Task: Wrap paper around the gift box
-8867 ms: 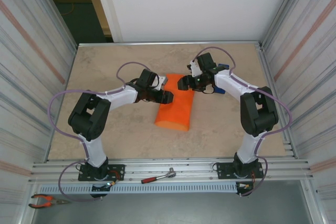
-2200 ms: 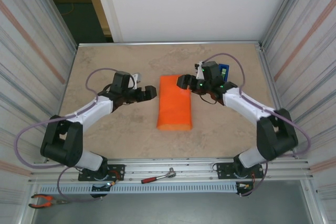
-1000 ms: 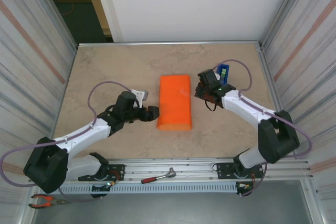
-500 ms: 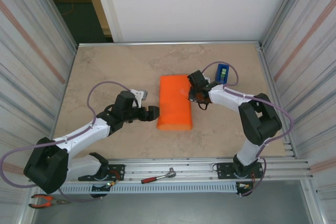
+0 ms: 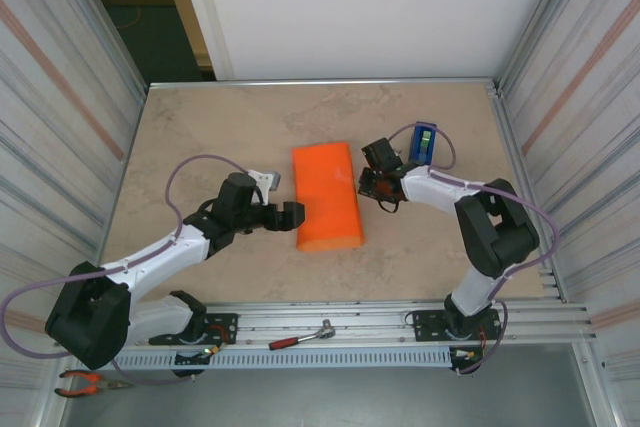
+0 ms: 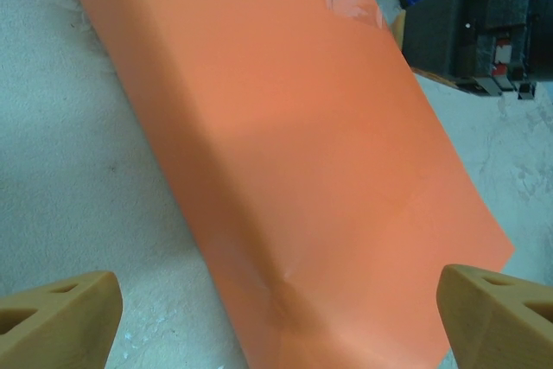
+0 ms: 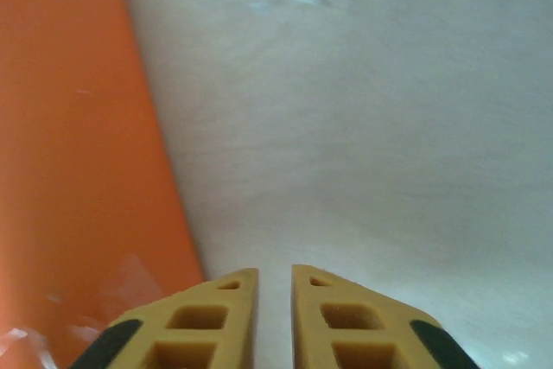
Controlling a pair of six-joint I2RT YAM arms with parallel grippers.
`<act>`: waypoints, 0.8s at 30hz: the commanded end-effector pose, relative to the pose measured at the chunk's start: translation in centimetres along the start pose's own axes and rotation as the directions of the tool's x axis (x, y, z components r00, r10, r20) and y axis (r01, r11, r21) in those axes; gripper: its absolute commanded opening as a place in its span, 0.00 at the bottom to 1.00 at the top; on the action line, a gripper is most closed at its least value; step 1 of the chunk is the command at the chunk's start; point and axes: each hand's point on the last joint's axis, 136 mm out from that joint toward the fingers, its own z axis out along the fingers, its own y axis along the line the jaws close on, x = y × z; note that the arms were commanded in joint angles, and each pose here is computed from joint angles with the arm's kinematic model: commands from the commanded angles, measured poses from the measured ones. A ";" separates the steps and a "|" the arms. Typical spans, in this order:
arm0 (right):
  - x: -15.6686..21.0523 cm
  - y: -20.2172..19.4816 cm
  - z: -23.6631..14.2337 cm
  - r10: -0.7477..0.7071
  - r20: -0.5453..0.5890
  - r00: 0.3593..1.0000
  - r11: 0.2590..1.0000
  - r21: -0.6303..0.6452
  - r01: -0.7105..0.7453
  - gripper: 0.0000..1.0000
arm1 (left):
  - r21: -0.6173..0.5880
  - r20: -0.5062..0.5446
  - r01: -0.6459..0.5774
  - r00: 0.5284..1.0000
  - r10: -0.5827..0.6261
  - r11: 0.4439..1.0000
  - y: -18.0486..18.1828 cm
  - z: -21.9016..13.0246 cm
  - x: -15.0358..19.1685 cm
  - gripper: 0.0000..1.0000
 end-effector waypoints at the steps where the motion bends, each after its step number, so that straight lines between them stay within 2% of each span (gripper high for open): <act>1: -0.2 -1.7 -2.7 0.033 0.027 0.999 0.999 -0.003 -0.033 0.38 | 0.018 0.022 0.009 1.000 -0.009 1.000 -0.5 -0.5 -0.8 0.94; 4: 0.1 -1.8 -4.7 0.031 0.047 0.998 0.998 -0.052 -0.028 0.60 | 0.023 0.015 0.025 1.000 -0.025 0.999 -0.3 -0.3 -0.2 0.94; 8: 1.8 1.3 -7.3 -0.040 0.035 0.999 0.972 -0.230 0.047 0.85 | 0.017 -0.006 0.034 0.999 -0.033 0.999 -0.1 0.2 1.2 0.92; 11: 4.0 3.9 -8.7 -0.150 0.027 0.988 0.937 -0.315 0.150 0.94 | 0.015 -0.015 0.030 0.999 -0.030 0.999 -0.2 0.6 2.1 0.91; 16: 7.1 4.9 -8.1 -0.242 -0.006 0.970 0.924 -0.306 0.228 0.96 | 0.008 -0.026 0.006 1.000 -0.006 1.000 -0.8 1.3 3.0 0.91; 24: 10.6 1.0 -3.9 -0.228 -0.069 0.971 0.954 -0.214 0.209 0.89 | -0.109 -0.069 -0.038 0.997 0.030 0.993 1.3 3.0 5.1 0.88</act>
